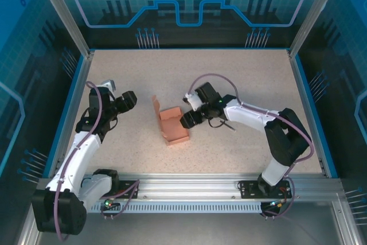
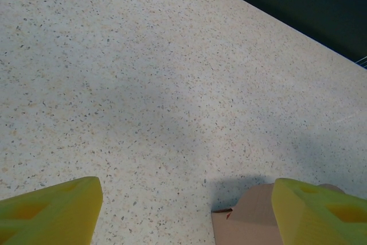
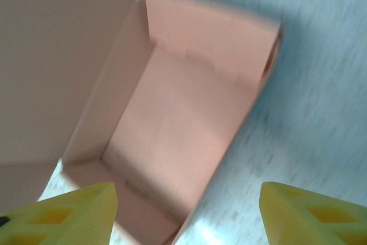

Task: Fold the paper box

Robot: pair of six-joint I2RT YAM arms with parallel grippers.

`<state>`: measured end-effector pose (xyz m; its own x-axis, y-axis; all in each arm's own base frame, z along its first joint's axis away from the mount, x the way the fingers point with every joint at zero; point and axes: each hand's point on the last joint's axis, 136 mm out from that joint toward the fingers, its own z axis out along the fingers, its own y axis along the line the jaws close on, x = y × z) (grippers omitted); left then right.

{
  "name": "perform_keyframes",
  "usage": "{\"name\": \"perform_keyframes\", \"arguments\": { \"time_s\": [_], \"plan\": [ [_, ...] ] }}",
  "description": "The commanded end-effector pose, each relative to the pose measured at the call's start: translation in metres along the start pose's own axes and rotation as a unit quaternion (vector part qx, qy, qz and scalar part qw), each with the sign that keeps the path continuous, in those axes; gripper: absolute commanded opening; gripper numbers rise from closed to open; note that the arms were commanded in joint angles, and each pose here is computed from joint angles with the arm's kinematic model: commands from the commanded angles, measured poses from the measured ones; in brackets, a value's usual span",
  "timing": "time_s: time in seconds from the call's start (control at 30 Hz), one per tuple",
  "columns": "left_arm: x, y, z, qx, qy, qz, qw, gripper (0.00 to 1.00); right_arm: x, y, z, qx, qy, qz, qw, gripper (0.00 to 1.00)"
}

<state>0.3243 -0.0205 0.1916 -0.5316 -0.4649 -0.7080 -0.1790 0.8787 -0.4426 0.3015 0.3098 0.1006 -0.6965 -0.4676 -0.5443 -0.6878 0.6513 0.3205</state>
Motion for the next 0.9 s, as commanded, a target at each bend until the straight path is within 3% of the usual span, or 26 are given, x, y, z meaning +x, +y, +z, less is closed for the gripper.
{"name": "perform_keyframes", "arguments": {
  "time_s": [0.0,0.57,0.87],
  "plan": [
    [-0.002,0.005,-0.002,-0.006,-0.012,-0.012,1.0,0.79,-0.017,-0.024,0.009,0.043,0.014,-0.104,0.994,0.67],
    [-0.005,-0.003,-0.007,0.015,-0.019,-0.011,1.0,0.79,-0.042,-0.018,0.075,-0.069,0.109,-0.226,0.965,0.6],
    [-0.007,-0.003,-0.009,0.016,-0.027,-0.008,0.999,0.79,-0.048,-0.005,0.083,-0.094,0.127,-0.248,0.956,0.42]
  ]
}}
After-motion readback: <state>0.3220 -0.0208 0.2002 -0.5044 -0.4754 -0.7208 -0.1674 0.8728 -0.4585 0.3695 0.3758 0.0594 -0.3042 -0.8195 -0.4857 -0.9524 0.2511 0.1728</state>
